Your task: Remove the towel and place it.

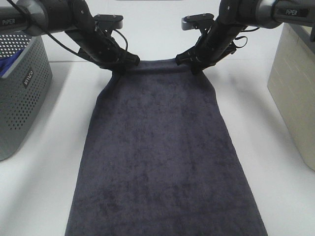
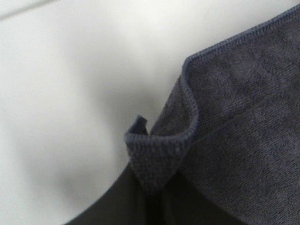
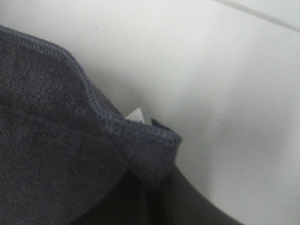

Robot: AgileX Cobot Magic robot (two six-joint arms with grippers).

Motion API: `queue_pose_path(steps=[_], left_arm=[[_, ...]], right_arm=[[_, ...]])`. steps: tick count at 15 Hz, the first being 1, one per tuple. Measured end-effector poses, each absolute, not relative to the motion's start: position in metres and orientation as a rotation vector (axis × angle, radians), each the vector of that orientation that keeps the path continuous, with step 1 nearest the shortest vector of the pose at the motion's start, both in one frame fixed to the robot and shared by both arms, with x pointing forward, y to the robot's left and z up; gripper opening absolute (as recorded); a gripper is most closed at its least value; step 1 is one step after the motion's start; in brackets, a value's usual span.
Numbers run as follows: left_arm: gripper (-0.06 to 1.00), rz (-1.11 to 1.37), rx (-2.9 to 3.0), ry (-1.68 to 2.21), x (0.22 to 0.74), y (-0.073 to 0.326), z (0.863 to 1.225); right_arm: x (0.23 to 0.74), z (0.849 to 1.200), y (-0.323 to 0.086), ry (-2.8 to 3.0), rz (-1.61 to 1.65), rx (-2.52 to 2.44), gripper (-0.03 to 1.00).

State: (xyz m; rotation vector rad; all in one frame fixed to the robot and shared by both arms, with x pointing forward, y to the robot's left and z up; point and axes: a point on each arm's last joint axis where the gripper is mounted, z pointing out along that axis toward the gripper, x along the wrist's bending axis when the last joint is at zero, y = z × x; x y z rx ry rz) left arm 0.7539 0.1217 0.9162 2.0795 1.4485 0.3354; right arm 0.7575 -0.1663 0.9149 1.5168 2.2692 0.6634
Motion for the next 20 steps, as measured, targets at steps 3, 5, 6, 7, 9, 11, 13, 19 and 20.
queue_pose_path(steps=[3, 5, 6, 7, 9, 11, 13, 19, 20], left_arm=[[0.00, 0.459, 2.002, 1.384, 0.765, 0.122, 0.933], [0.00, 0.520, 1.956, 1.354, 0.770, 0.122, 0.937], [0.00, 0.583, 1.917, 1.320, 0.774, 0.122, 0.942], [0.00, 0.608, 1.905, 1.304, 0.776, 0.122, 0.943], [0.00, 0.655, 1.876, 1.276, 0.779, 0.123, 0.947], [0.00, 0.688, 1.844, 1.255, 0.781, 0.123, 0.950], [0.00, 0.710, 1.832, 1.240, 0.782, 0.123, 0.950], [0.00, 0.772, 1.803, 1.199, 0.787, 0.123, 0.944], [0.00, 0.785, 1.811, 1.188, 0.787, 0.123, 0.944]], right_arm=[[0.765, 0.926, -0.165, 2.181, 0.749, 1.465, 0.02], [0.769, 0.929, -0.165, 2.132, 0.787, 1.426, 0.02], [0.772, 0.933, -0.166, 2.090, 0.813, 1.386, 0.02], [0.774, 0.934, -0.166, 2.074, 0.825, 1.373, 0.02], [0.777, 0.938, -0.166, 2.033, 0.852, 1.335, 0.02], [0.780, 0.941, -0.166, 1.998, 0.878, 1.306, 0.02], [0.782, 0.945, -0.165, 1.960, 0.908, 1.272, 0.02], [0.787, 0.949, -0.164, 1.899, 0.945, 1.180, 0.02], [0.788, 0.949, -0.164, 1.892, 0.950, 1.175, 0.02]])
